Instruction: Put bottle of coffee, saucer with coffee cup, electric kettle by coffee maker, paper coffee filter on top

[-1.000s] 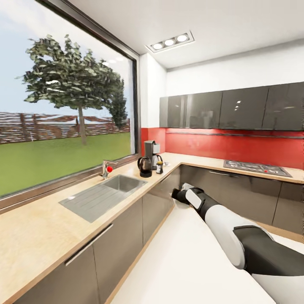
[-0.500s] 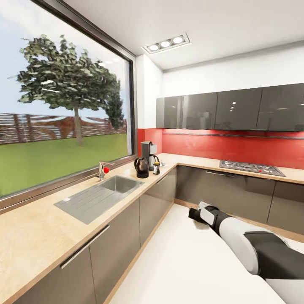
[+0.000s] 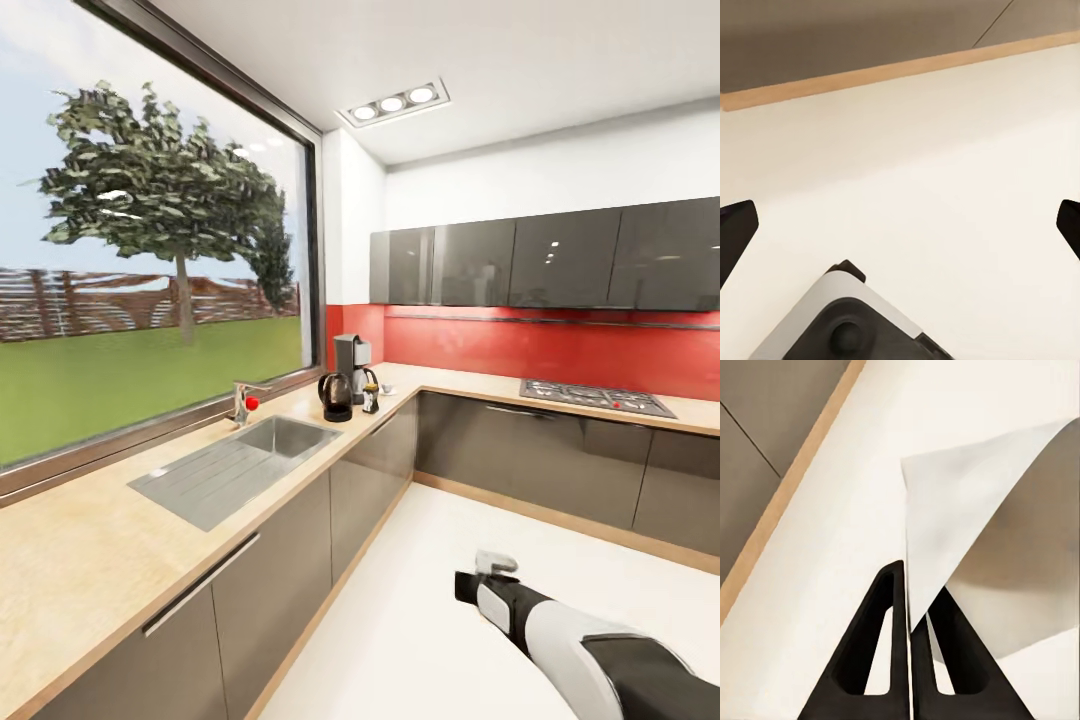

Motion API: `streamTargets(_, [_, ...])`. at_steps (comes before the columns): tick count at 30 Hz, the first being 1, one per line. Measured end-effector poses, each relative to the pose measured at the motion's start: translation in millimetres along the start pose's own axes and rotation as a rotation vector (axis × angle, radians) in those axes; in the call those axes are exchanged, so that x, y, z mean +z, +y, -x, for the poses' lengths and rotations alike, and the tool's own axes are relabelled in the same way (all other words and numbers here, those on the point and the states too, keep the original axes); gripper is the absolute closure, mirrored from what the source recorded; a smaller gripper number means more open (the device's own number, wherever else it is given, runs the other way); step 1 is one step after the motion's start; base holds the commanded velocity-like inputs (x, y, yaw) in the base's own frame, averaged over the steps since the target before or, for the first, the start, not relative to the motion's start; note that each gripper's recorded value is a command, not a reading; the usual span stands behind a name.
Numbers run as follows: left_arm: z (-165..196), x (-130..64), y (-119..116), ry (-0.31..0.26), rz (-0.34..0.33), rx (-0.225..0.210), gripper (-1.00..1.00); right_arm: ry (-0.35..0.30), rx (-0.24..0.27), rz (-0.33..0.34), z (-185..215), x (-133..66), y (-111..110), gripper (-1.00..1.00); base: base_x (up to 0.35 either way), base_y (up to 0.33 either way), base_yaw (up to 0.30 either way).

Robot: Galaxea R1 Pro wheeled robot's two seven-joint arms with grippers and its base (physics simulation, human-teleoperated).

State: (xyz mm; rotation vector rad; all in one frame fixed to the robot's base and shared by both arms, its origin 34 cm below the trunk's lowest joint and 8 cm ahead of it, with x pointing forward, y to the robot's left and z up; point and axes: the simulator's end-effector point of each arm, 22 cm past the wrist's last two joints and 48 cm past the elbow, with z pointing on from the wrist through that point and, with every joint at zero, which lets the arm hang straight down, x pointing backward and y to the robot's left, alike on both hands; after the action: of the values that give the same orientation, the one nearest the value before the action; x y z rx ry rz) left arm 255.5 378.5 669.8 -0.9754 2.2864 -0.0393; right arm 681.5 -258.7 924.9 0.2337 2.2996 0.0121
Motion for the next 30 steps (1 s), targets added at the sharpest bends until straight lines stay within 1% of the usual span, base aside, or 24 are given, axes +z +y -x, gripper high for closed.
streamTargets(2, [0, -0.1, 0, 0.0, 0.0, 0.0, -1.0, 0.005, -0.036, -0.011, -25, 2.6, -7, 1.0, 0.0, 0.0, 0.0])
streamTargets(3, [-1, -0.2, -1, 0.001, -0.001, -0.002, -1.0, 0.01, -0.078, -0.022, -52, 4.2, -17, 1.0, 0.0, 0.0, 0.0])
streamTargets(4, [-2, -0.2, -1, 0.002, -0.001, -0.002, -1.0, 0.025, -0.102, -0.03, -75, 4.9, -24, 1.0, 0.0, 0.0, 0.0])
streamTargets(9, [-2, -0.2, -2, 0.002, -0.001, -0.003, -1.0, 0.059, -0.135, -0.041, -117, 3.4, -36, 1.0, 0.0, 0.0, 0.0])
streamTargets(10, [-2, -0.2, -2, 0.002, -0.001, -0.003, -1.0, 0.08, -0.149, -0.046, -137, 2.0, -42, 1.0, 0.0, 0.0, 0.0])
streamTargets(11, [-2, -0.2, -2, 0.002, -0.001, -0.003, -1.0, 0.092, -0.158, -0.051, -148, 1.0, -47, 1.0, 0.0, 0.0, 0.0])
streamTargets(12, [-2, -0.2, -2, 0.002, -0.001, -0.003, -1.0, 0.099, -0.162, -0.052, -153, 0.4, -50, 1.0, 0.0, 0.0, 0.0])
streamTargets(16, [-2, -0.3, -2, 0.002, -0.002, -0.002, -1.0, 0.156, -0.187, -0.061, -199, -6.1, -67, 1.0, 0.0, 0.0, 0.0])
streamTargets(23, [-3, -0.2, -3, 0.004, -0.006, 0.004, -1.0, 0.252, -0.201, -0.087, -267, -22.3, -100, 1.0, 0.0, 0.0, 0.0])
streamTargets(27, [-3, -0.3, -3, 0.006, -0.007, 0.007, -1.0, 0.284, -0.202, -0.073, -284, -27.0, -105, 1.0, 0.0, 0.0, 0.0])
streamTargets(30, [-4, -0.3, -4, 0.006, -0.008, 0.008, -1.0, 0.295, -0.2, -0.052, -288, -27.9, -105, 1.0, 0.0, 0.0, 0.0])
